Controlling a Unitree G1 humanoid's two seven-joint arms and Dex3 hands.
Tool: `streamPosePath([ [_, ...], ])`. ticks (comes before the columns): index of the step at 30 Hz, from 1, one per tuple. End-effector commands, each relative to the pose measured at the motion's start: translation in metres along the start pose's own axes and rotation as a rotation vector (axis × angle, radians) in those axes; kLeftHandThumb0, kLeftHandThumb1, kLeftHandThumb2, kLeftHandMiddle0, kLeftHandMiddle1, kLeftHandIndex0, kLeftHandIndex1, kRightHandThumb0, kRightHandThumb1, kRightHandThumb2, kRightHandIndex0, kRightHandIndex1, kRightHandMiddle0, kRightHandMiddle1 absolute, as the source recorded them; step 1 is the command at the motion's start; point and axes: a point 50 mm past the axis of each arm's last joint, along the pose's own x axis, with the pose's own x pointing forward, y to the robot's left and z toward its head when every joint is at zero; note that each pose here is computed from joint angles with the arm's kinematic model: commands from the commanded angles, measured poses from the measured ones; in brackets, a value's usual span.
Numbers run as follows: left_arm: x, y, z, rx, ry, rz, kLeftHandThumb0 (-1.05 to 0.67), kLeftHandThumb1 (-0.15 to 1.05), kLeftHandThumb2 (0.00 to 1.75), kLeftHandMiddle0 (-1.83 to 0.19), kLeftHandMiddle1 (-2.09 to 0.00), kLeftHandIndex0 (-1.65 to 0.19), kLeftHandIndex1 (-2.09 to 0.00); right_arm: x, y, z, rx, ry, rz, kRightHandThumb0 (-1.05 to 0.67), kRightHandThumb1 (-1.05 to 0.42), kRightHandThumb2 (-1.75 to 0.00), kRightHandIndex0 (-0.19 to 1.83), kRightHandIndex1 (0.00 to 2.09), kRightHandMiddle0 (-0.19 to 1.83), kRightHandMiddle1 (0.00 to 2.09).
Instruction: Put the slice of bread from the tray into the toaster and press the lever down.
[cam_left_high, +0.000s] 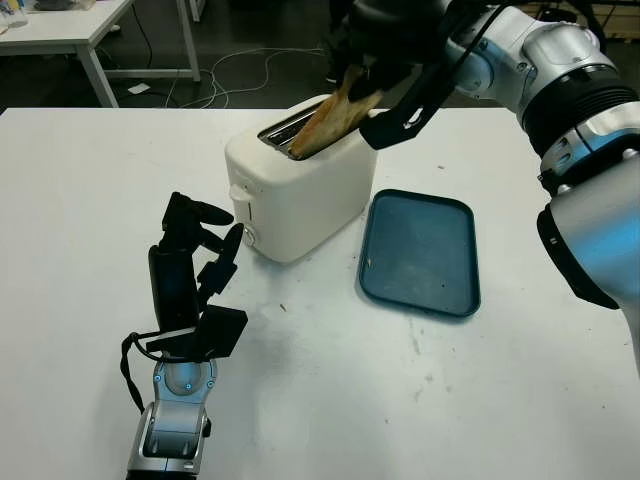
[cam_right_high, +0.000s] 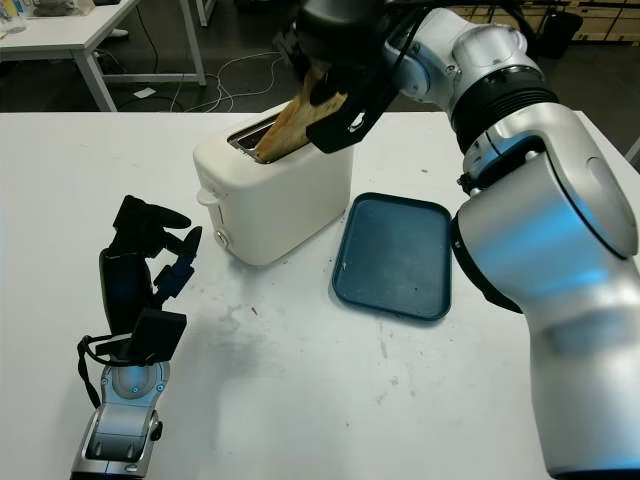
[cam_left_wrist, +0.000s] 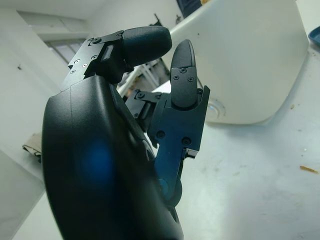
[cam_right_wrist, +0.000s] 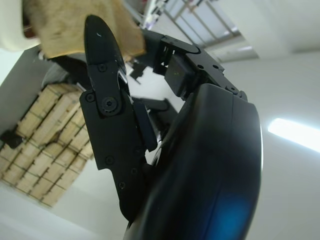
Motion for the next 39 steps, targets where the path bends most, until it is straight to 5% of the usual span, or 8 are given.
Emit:
streamPosePath([
  [1,-0.001,0.000,0.000,0.001,-0.001,0.003,-0.35,0.92,0.26,-0.64,-1.75,-0.29,-1.71,0.000,-0.004,-0.003,-0.033,0.018,0.015,-0.83,-0.90,-0.01,0.20,0.76,0.58,0.02],
  [22,-0.002,-0.002,0.000,0.005,-0.004,-0.002,-0.35,0.92,0.26,-0.66,-1.75,-0.29,-1.72,-0.002,-0.008,-0.014,-0.023,0.093,-0.001,-0.83,-0.82,0.00,0.17,0.77,0.57,0.00],
  [28,-0.001,0.000,-0.001,0.009,-0.005,0.000,-0.36,0.92,0.27,-0.67,-1.75,-0.29,-1.72,-0.008,0.003,-0.024,0.095,0.174,0.107,-0.88,-0.77,0.00,0.03,0.79,0.46,0.00],
  [39,0.000,-0.001,0.000,0.008,-0.009,-0.012,-0.37,0.92,0.26,-0.68,-1.75,-0.29,-1.71,-0.028,0.032,-0.042,0.284,0.276,0.286,-0.99,-0.73,-0.01,0.00,0.47,0.30,0.01],
])
